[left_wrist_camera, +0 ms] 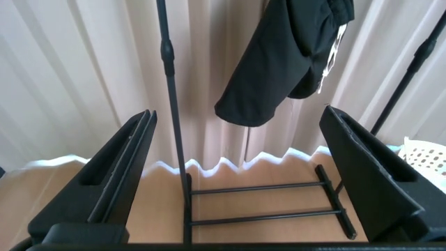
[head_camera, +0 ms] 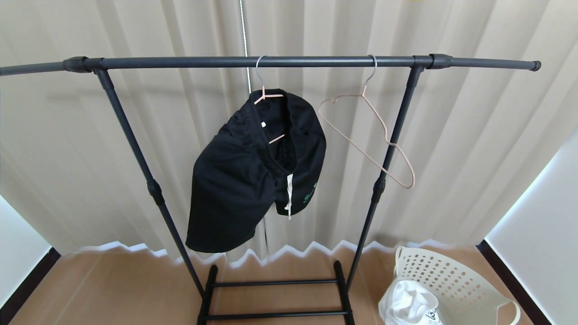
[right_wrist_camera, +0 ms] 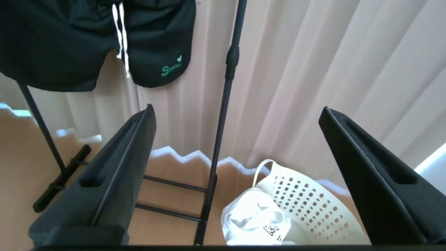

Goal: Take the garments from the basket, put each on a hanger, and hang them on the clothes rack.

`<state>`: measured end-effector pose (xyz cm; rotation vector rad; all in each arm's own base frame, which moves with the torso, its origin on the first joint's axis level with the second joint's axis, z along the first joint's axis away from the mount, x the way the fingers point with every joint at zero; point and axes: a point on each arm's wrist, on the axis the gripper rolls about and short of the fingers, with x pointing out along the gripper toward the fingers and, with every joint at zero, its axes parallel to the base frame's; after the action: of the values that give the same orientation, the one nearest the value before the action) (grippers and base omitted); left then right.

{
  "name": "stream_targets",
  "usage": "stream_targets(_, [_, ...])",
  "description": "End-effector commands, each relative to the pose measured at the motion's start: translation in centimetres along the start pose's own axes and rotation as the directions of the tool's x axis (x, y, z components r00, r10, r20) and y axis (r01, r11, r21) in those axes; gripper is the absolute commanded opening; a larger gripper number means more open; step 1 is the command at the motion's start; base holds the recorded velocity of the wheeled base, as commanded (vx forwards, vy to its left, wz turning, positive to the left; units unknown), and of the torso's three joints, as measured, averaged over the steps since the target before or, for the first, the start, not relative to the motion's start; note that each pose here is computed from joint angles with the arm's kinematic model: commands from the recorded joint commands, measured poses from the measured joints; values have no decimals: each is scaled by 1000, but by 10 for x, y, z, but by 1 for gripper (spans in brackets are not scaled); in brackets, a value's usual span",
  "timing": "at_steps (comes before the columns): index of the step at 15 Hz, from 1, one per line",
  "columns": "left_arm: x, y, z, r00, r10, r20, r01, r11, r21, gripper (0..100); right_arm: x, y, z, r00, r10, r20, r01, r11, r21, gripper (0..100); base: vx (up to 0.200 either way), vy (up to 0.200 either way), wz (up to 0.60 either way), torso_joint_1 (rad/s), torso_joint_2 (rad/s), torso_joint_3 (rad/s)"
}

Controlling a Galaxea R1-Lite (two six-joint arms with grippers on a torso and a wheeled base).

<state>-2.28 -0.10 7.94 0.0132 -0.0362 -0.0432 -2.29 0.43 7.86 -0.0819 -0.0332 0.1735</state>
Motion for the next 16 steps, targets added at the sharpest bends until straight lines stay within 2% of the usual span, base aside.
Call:
stream_targets(1, [0,0,0,1000,0,-1,0,1000,0,100,0,0,0,1000,0,0,0,1000,0,100,0,0,0,-212,540,334])
stream_targets(9, [0,0,0,1000,0,1,0,1000,-2,100,0,0,0,1000,0,0,0,1000,0,100,0,0,0,-182,526,343])
stream_targets(16, [0,0,0,1000,0,1,0,1000,-2,100,0,0,0,1000,0,0,0,1000,0,100,0,0,0,-127,475,358])
